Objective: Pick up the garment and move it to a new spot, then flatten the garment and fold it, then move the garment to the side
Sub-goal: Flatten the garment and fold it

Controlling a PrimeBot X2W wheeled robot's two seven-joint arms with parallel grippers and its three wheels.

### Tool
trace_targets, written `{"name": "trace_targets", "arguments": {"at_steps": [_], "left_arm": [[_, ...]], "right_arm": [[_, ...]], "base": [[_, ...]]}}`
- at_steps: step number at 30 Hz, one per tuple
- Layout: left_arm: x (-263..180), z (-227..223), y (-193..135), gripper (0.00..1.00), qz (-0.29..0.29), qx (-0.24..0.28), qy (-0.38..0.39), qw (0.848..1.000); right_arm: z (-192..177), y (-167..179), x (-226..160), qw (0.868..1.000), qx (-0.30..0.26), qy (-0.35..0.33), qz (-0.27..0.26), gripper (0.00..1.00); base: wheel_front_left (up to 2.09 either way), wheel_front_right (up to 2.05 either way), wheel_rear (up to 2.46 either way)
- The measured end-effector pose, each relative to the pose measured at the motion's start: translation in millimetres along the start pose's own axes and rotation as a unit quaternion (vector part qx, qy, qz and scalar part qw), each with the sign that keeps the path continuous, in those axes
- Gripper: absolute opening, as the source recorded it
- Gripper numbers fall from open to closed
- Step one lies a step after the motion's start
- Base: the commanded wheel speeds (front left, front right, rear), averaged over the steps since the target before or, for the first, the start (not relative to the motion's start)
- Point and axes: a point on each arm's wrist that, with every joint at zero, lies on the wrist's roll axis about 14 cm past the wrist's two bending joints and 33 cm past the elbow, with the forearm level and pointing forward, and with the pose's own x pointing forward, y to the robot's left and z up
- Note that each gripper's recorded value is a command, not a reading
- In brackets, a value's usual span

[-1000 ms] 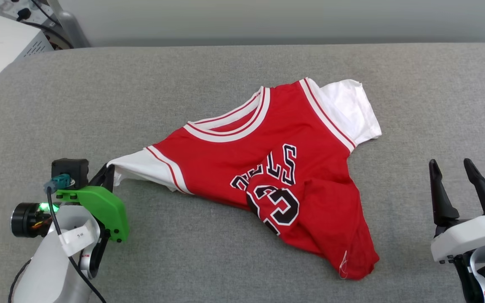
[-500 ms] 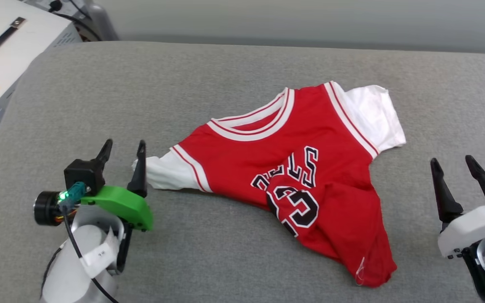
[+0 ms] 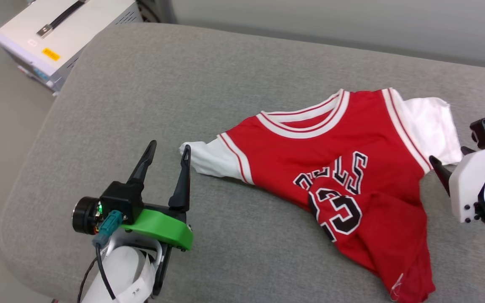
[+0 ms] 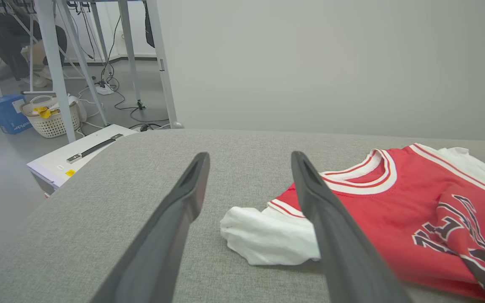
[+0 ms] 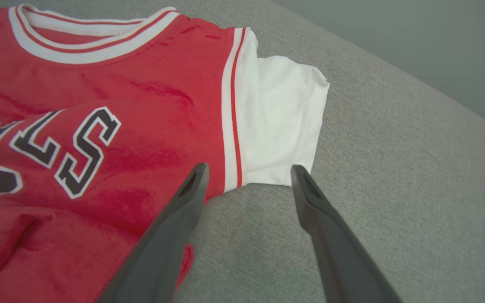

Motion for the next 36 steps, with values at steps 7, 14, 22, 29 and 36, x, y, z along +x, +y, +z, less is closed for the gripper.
{"name": "trace_targets", "arguments": {"at_steps": [7, 14, 22, 29, 36], "left_arm": [[-8.9, -6.2, 13.2, 1.0, 0.027, 0.0, 0.011, 1.0], [-14.5, -14.2, 26.8, 1.0, 0.05, 0.003, 0.025, 0.998], [-13.5, -19.0, 23.4, 1.0, 0.046, 0.006, 0.032, 0.998], [-11.2, -15.0, 17.8, 1.0, 0.036, 0.002, 0.024, 0.999], [-14.3, -18.2, 2.2, 1.0, 0.013, -0.007, 0.027, 1.0]], "right_arm": [[-24.1, -0.3, 38.5, 0.995, -0.003, 0.094, 0.015, 1.0], [-48.5, 6.0, 64.8, 0.99, -0.003, 0.138, 0.029, 1.0], [-67.2, -2.5, 69.1, 0.987, 0.021, 0.159, 0.02, 0.0], [-75.8, -23.1, 51.0, 0.986, 0.072, 0.148, -0.013, 0.0], [-99.3, -47.2, 8.7, 0.982, 0.116, 0.137, -0.057, 0.0]], "base": [[0.0, 0.0, 0.0], [0.0, 0.0, 0.0], [0.0, 0.0, 0.0], [0.0, 0.0, 0.0], [0.0, 0.0, 0.0]]}}
